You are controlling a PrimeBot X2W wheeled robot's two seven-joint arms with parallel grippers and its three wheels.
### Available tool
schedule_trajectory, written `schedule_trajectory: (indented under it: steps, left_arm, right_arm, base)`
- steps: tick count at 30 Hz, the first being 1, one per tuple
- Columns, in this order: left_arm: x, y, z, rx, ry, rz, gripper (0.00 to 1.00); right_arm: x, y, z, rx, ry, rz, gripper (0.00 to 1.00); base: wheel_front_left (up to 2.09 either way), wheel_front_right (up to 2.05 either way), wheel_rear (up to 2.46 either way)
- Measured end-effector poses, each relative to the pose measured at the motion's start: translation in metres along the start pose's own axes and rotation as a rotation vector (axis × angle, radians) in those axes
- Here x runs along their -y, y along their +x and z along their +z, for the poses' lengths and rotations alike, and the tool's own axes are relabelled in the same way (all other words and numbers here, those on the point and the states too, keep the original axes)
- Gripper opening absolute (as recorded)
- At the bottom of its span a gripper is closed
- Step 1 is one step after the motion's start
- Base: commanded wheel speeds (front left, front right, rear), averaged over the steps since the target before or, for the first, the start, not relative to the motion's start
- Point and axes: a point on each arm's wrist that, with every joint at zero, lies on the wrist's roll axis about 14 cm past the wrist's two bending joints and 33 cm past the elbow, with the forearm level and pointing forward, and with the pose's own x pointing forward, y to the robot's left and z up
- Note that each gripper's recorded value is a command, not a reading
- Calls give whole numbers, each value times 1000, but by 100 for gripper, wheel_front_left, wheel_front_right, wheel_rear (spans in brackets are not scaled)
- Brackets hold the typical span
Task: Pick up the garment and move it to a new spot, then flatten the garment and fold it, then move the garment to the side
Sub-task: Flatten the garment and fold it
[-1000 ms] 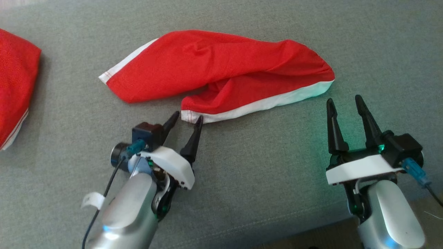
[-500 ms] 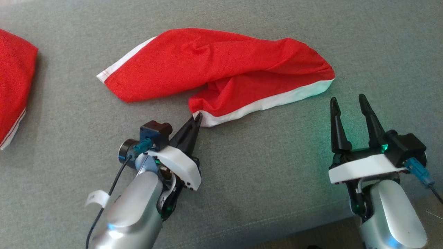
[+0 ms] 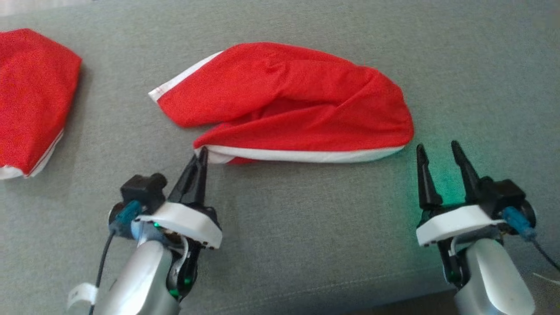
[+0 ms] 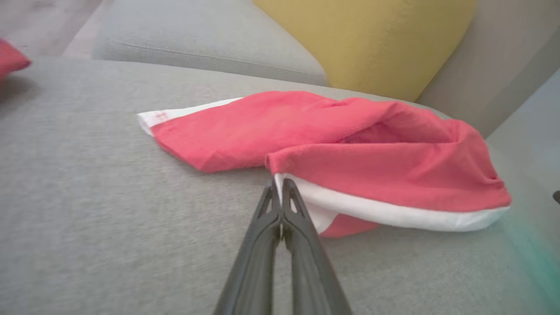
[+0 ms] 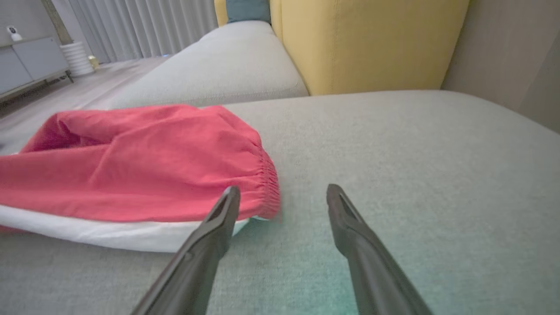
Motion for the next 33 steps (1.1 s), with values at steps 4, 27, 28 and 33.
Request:
schedule_trajectory:
  steps: [4, 27, 28, 33]
  left_arm:
    - [-17, -10, 7, 23, -6, 61, 0]
    - [-52, -24, 25, 83, 4, 176, 0]
    - [-52, -24, 25, 84, 3, 176, 0]
    - [-49, -23, 28, 93, 2, 172, 0]
  right_arm:
    - [-11, -1, -23, -75, -29, 39, 100]
    - [-89, 28, -40, -149, -153, 306, 47]
    - [-91, 29, -37, -137, -151, 310, 32]
    - [-99, 33, -15, -67, -137, 324, 0]
  base:
    - [0, 0, 0]
    - [0, 0, 0]
    - [0, 0, 0]
    - [0, 0, 0]
